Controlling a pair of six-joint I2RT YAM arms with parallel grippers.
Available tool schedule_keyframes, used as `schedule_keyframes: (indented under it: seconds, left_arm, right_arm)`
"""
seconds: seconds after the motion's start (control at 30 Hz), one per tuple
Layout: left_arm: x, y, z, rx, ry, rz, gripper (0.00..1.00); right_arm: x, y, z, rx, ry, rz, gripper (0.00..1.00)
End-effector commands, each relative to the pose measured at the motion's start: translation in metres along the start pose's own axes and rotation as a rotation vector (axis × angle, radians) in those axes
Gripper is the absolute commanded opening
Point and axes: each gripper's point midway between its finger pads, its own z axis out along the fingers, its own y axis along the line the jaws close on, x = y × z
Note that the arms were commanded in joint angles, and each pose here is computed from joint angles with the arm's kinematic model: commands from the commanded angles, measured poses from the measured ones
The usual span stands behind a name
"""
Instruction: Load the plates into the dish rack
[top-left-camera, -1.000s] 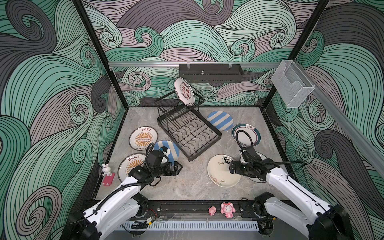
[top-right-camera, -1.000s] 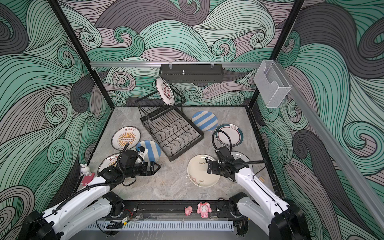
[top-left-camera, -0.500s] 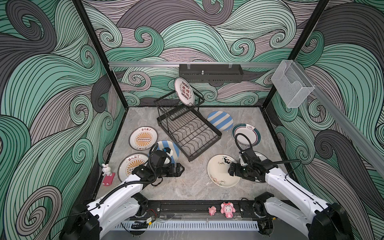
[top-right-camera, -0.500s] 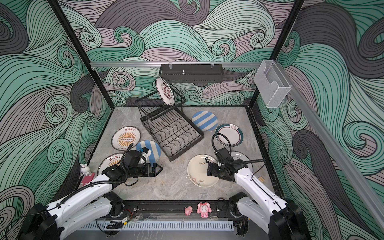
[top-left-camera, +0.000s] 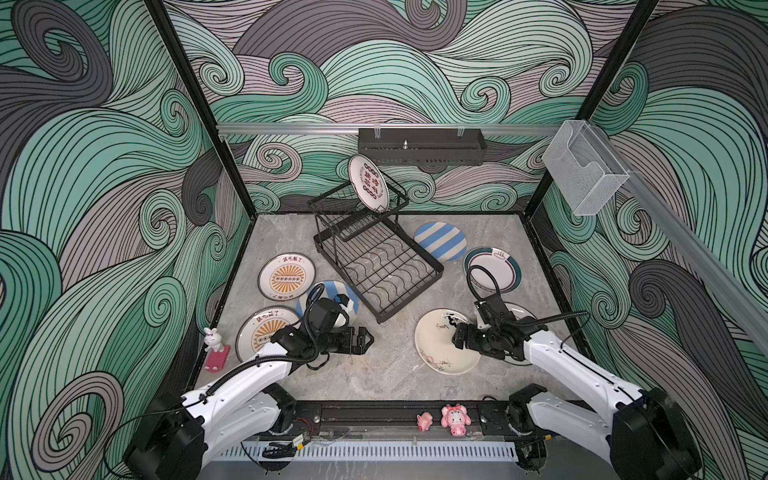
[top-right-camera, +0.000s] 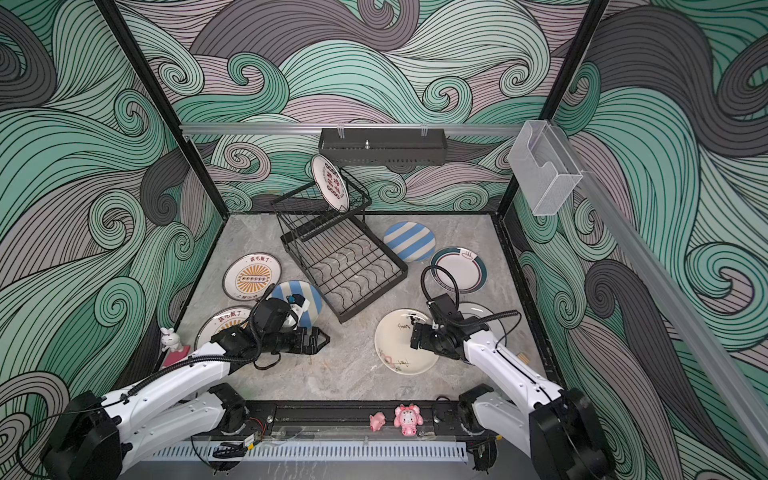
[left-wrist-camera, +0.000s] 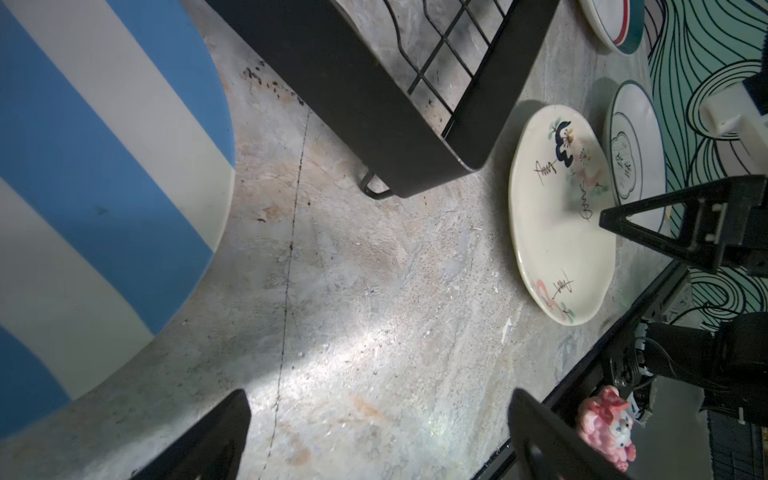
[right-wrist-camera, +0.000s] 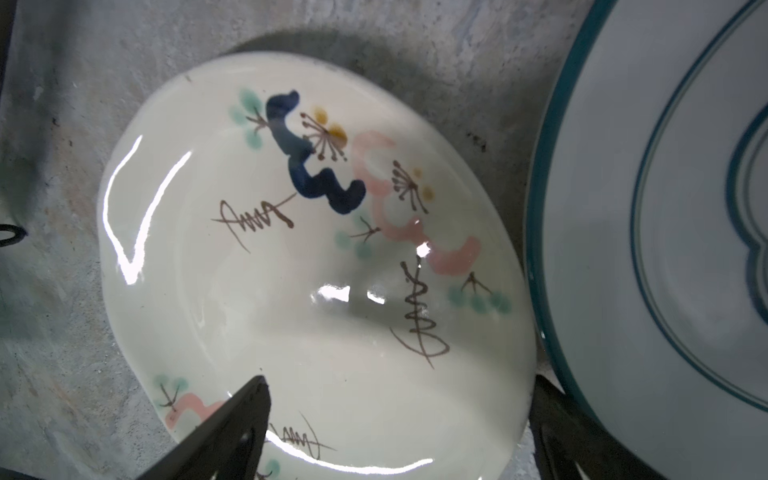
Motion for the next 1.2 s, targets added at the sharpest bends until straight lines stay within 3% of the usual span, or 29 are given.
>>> schedule_keyframes:
  seconds: [0.0, 0.27, 0.5, 0.97, 1.17]
  left_arm:
    - [-0.017, -0.014, -0.006, 0.005, -0.039, 0.061, 0.99]
    - [-0.015, -0.024, 0.007, -0.017, 0.005, 0.114, 0.99]
    - [-0.010, -0.046, 0.021, 0.008, 0.052, 0.201, 0.98]
    - [-0.010, -0.063, 0.039, 0.025, 0.091, 0.242, 0.98]
    - [-0.012, -0.068, 0.047, 0.041, 0.099, 0.249, 0.99]
  right_arm:
    - [-0.010, 0.016, 0.000, -0.068, -0.021, -0.037, 0.94]
    - [-0.011, 0.032, 0.003, -0.127, -0.001, -0.121, 0.90]
    - [-0.005, 0.036, 0.012, -0.176, 0.003, -0.112, 0.87]
    - [0.007, 0.021, 0.033, -0.218, -0.002, 0.079, 0.72]
    - [0.009, 0.012, 0.035, -0.257, -0.041, 0.162, 0.58]
